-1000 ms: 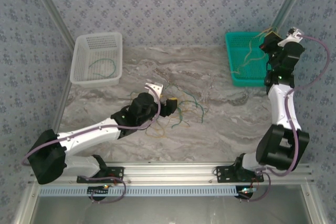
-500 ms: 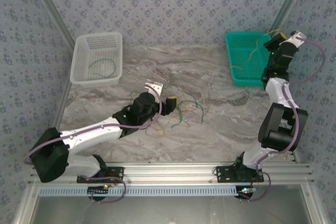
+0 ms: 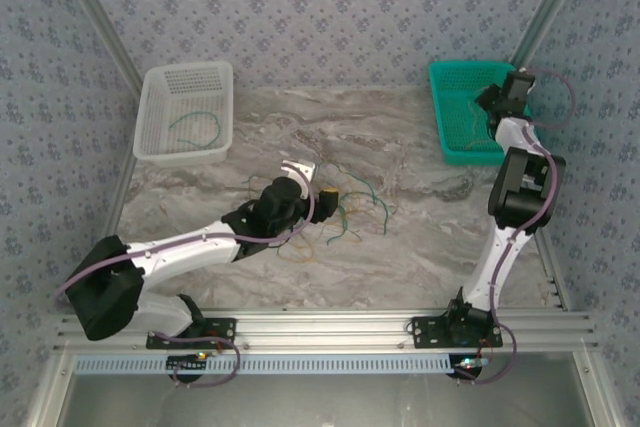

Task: Untangle the cables

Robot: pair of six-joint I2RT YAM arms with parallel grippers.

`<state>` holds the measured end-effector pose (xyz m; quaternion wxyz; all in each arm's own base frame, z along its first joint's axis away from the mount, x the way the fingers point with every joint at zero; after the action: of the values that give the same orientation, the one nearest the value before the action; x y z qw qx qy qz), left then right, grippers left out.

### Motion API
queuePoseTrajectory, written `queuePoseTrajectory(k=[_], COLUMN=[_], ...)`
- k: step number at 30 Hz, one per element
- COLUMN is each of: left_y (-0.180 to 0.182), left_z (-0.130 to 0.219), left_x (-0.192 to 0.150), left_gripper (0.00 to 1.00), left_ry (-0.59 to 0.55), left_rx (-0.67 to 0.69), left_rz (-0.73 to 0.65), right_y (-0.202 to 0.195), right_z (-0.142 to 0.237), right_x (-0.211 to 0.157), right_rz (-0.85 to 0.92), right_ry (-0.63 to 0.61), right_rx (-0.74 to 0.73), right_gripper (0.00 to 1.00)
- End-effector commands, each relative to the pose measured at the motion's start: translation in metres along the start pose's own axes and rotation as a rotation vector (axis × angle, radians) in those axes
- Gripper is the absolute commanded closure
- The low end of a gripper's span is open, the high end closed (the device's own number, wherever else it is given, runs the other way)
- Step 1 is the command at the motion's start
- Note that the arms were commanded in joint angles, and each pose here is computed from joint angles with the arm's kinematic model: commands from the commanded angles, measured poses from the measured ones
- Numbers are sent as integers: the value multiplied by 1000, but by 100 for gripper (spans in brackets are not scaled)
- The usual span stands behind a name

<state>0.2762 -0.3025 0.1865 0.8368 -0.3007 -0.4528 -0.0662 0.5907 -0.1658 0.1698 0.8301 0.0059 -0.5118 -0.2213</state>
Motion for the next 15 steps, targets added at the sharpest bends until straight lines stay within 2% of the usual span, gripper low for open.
queuePoseTrajectory(k=[1, 4, 5, 7, 9, 12, 15], left_y=[-10, -6, -4, 5, 19, 36, 47], left_z=[-1, 0, 1, 4, 8, 17, 24], left_x=[12, 16, 18, 29, 40, 56, 63], left_gripper=[24, 24, 24, 24, 24, 24, 24], left_ry=[-24, -42, -50, -71, -96, -141, -126], left_rx=[-30, -7, -4, -1, -1, 21, 90], left_rz=[21, 13, 21, 67, 140, 160, 93], right_y=[7, 9, 7, 7, 9, 15, 39], right_z=[-7, -9, -5, 7, 27, 60, 100], right_x=[-15, -15, -15, -11, -1, 6, 6], right_rz=[9, 36, 33, 54, 75, 100, 135], right_ry=[131, 194, 225, 238, 208, 184, 161], right_rx=[15, 1, -26, -49, -100, -139, -65], right_gripper=[96, 67, 61, 57, 42, 38, 38])
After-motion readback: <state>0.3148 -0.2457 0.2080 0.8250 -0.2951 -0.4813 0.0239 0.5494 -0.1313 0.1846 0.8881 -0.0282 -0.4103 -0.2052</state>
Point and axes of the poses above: each hand's point on the last joint's axis, 136 mm out from that joint toward the fingers, its own z axis back along the fingers, its own y axis along the line the jaws close on, x = y × z, the point moved 1 cm from there along z, back along the fingers, and after that the axes turned 12 degrees about z, right-handed, at the moved point
